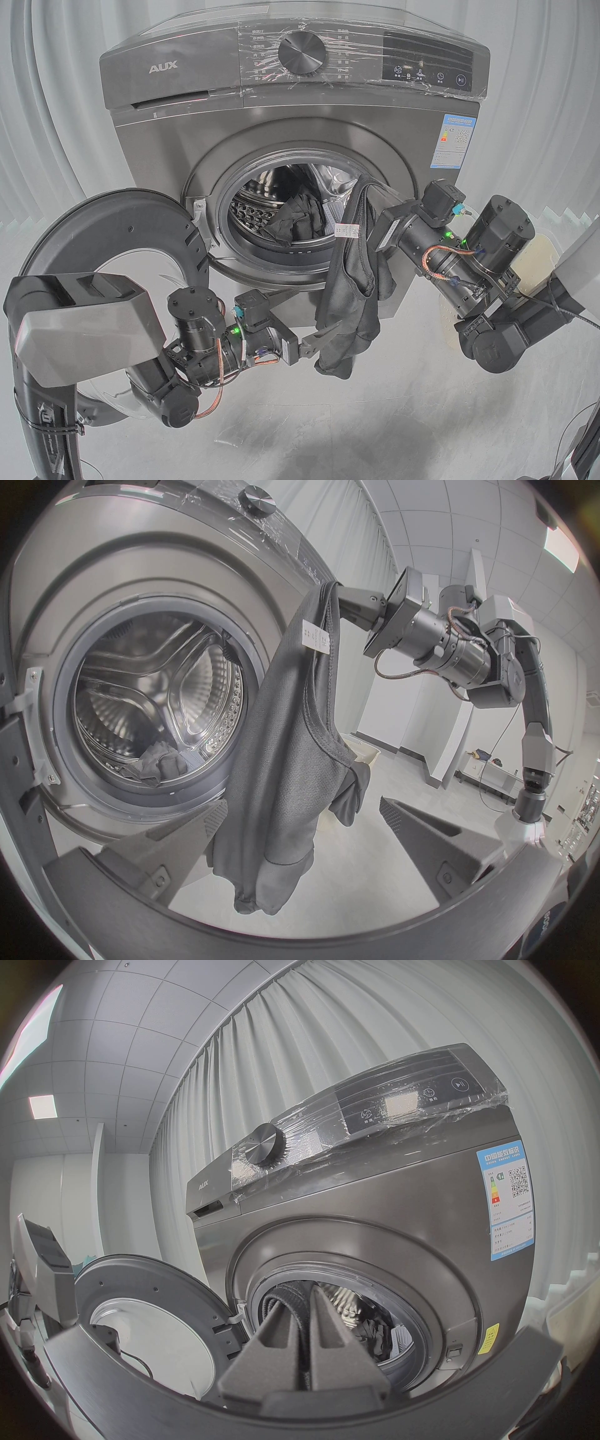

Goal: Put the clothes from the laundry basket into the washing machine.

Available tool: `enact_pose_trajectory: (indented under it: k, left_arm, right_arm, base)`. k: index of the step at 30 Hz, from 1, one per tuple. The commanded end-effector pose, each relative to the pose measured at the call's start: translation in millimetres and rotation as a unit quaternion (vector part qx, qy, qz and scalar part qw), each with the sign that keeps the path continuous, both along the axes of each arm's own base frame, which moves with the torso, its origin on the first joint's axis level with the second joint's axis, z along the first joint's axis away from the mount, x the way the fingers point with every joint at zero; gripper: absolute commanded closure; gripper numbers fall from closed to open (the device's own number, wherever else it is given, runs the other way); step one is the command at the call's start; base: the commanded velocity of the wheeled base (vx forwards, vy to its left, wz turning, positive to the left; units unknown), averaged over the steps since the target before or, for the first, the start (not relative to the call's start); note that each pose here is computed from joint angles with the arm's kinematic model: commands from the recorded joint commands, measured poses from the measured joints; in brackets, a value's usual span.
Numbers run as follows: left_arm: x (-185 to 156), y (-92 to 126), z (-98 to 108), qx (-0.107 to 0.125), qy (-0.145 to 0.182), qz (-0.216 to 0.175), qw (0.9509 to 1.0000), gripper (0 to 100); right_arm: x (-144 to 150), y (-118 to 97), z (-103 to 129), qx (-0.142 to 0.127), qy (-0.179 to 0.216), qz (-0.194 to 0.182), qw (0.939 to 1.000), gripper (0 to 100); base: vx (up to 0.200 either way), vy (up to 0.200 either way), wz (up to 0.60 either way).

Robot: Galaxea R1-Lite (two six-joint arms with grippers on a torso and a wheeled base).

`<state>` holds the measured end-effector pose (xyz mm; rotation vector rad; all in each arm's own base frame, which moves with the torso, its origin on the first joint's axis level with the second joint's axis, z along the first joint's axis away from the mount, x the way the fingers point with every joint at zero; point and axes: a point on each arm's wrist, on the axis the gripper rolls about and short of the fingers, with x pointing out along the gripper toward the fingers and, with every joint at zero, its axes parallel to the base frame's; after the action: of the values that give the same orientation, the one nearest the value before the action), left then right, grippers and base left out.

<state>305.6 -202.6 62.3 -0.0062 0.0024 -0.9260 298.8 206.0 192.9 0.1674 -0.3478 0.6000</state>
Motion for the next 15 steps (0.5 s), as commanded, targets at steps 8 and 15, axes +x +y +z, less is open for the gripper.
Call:
enact_pose_trajectory:
  k: [8, 15]
  left_arm:
    - [11, -26, -22, 0.001, 0.001, 0.001, 1.0, 0]
    - [19, -43, -33, -0.001, -0.008, 0.005, 1.0, 0]
  right_arm:
    - [5, 3, -10, -0.006, 0.011, -0.002, 0.9999, 100]
    - [7, 7, -14, -0.004, 0.017, -0.01, 0.9998, 100]
  base:
    - [0.0, 0.0, 0.0]
    - [0.0, 0.0, 0.0]
